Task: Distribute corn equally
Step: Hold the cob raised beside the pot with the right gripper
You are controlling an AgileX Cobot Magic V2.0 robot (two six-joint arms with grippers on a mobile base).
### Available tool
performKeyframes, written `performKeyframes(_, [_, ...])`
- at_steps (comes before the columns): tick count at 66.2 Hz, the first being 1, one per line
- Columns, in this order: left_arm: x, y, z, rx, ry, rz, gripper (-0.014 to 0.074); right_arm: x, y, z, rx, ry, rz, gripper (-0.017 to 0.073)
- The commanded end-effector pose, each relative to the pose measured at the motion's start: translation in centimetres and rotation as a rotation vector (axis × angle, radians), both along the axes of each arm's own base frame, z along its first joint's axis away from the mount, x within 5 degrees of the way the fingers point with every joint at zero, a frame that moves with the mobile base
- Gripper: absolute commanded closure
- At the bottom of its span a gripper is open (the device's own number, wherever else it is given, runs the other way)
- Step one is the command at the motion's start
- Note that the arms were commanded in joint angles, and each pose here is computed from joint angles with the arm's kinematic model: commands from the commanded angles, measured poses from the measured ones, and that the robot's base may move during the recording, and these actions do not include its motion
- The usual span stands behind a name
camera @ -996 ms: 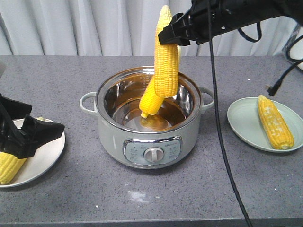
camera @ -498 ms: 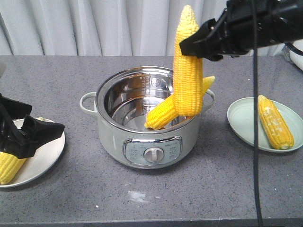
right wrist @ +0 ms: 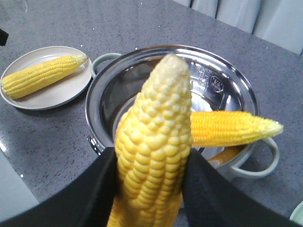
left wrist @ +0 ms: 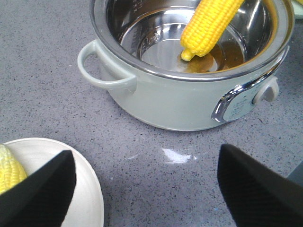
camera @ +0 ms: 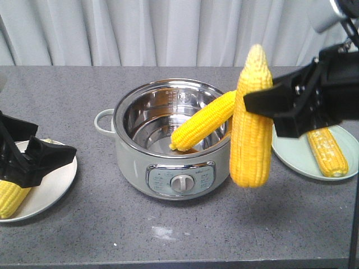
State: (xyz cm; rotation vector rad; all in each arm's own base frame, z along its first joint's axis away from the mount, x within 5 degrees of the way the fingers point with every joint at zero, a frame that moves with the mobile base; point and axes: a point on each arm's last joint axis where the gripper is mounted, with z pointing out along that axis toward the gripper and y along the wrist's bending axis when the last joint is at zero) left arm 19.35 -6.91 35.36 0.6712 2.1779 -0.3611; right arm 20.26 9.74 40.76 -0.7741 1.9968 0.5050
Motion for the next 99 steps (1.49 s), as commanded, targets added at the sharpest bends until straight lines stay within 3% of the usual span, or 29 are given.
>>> performKeyframes(1, [-0.05, -0.15, 1.49, -0.05, -0.079, 0.017, 0.0004, -0.96, -0.35, 1.12, 0.062, -0.081, -0.035, 0.0356])
performKeyframes(65, [-0.05, -0.15, 1.49, -0.05, -0.079, 0.017, 0.0004, -1.92, -0.54, 0.18, 0.047, -0.051, -0.02, 0.0356])
performKeyframes(99, [0.77, 0.13, 2.27, -0.075, -0.186, 0.078, 0.0004, -1.94, -0.53, 0.17, 0.046, -0.049, -0.019, 0.0356])
